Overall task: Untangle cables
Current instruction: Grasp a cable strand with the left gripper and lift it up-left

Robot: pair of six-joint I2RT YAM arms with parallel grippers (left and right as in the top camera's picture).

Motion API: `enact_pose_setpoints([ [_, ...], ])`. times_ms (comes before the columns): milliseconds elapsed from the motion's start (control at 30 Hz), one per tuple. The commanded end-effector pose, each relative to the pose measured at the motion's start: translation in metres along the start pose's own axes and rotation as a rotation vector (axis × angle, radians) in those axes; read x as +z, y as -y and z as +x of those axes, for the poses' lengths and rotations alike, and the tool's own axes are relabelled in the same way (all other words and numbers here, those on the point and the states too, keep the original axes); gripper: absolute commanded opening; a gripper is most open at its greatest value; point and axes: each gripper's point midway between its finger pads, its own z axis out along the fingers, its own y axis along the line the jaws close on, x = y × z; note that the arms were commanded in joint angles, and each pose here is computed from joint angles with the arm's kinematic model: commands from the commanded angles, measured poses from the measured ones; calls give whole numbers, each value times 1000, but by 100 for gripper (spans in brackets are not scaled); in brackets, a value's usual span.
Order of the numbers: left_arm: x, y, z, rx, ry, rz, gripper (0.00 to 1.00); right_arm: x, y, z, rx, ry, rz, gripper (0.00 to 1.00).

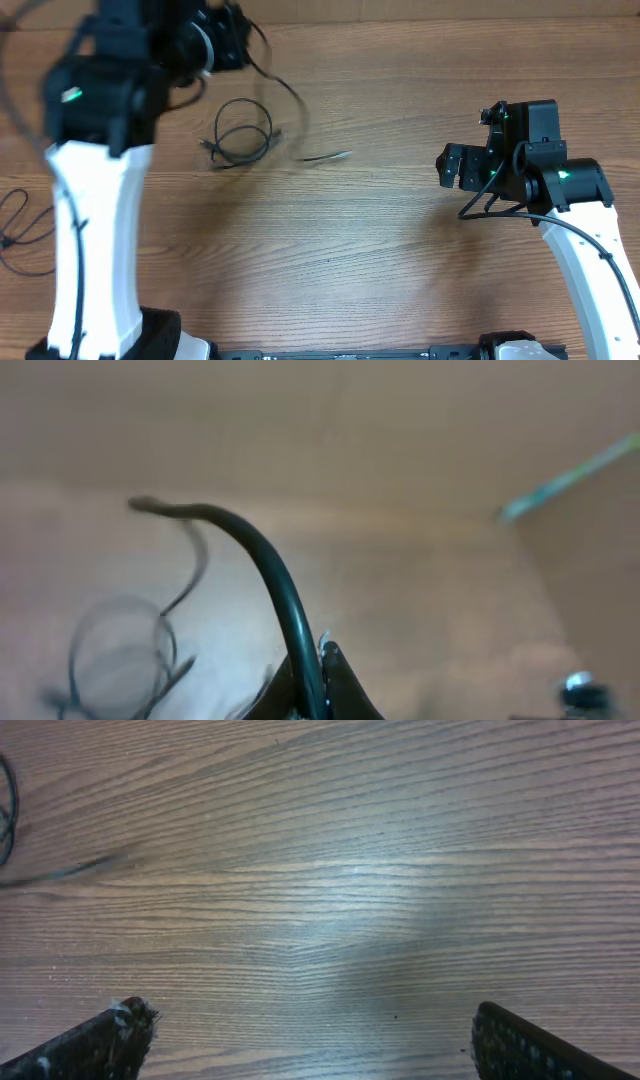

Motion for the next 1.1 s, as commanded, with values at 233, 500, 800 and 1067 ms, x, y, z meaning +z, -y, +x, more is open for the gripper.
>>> enact_pose_setpoints([
  [233,-100,-7,-70,94,304,-59,4,1,2,-2,6,5,10,100],
  [500,-120,-47,-84,42,358,-146,5,1,2,-2,6,4,11,100],
  [800,-126,60,-47,432,226,517,4,1,2,-2,6,5,10,100],
  [1067,-104,54,-40,522,188,581,4,1,1,-1,6,0,5,100],
])
